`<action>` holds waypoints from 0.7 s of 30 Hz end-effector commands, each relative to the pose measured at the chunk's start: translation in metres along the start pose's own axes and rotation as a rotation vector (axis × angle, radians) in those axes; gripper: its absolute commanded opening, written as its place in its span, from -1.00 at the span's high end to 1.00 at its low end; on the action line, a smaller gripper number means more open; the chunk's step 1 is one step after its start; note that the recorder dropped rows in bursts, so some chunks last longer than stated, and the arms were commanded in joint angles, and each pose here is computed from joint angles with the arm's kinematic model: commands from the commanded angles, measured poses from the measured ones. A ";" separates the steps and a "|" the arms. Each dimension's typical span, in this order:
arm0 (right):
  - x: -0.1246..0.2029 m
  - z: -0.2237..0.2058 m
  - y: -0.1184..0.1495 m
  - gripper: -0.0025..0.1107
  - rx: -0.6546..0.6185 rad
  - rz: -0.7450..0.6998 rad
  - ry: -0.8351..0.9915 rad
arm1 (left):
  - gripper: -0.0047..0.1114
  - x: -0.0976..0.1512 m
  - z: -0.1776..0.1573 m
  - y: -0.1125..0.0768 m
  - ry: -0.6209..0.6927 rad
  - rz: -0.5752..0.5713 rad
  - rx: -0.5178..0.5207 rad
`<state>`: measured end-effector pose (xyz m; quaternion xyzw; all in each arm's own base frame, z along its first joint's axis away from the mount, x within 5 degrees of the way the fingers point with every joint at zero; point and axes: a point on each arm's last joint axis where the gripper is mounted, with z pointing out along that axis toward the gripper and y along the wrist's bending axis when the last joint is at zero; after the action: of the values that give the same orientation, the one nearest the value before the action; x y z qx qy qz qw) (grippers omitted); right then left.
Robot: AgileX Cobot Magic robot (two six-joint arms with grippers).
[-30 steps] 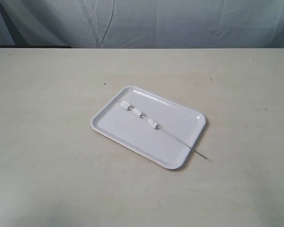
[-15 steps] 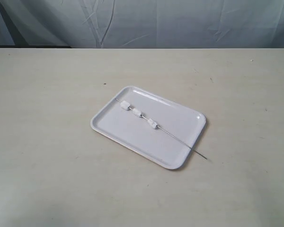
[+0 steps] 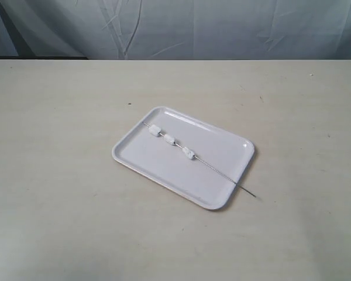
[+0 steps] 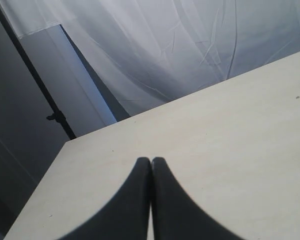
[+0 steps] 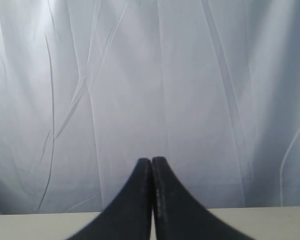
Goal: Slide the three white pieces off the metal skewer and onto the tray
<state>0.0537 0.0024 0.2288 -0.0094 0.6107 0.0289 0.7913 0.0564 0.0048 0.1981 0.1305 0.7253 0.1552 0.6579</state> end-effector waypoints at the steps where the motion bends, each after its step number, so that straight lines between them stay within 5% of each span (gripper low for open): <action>1: -0.001 0.000 0.000 0.97 -0.001 0.000 -0.020 | 0.92 -0.001 0.000 0.000 -0.016 -0.001 -0.007; 11: -0.001 0.000 0.000 0.97 -0.001 0.000 -0.020 | 0.92 -0.006 -0.001 0.001 -0.067 -0.019 -0.014; 16: -0.002 0.000 0.000 0.97 -0.001 0.000 -0.020 | 0.92 -0.022 -0.003 0.004 -0.258 -0.426 0.005; 21: -0.002 0.000 0.000 0.97 -0.001 0.000 -0.020 | 0.92 -0.038 -0.010 0.010 -0.462 -0.470 -0.011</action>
<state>0.0537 0.0024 0.2291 -0.0093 0.6091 0.0289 0.7925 0.0540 -0.0015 0.2283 0.0015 0.6140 -0.0104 0.7893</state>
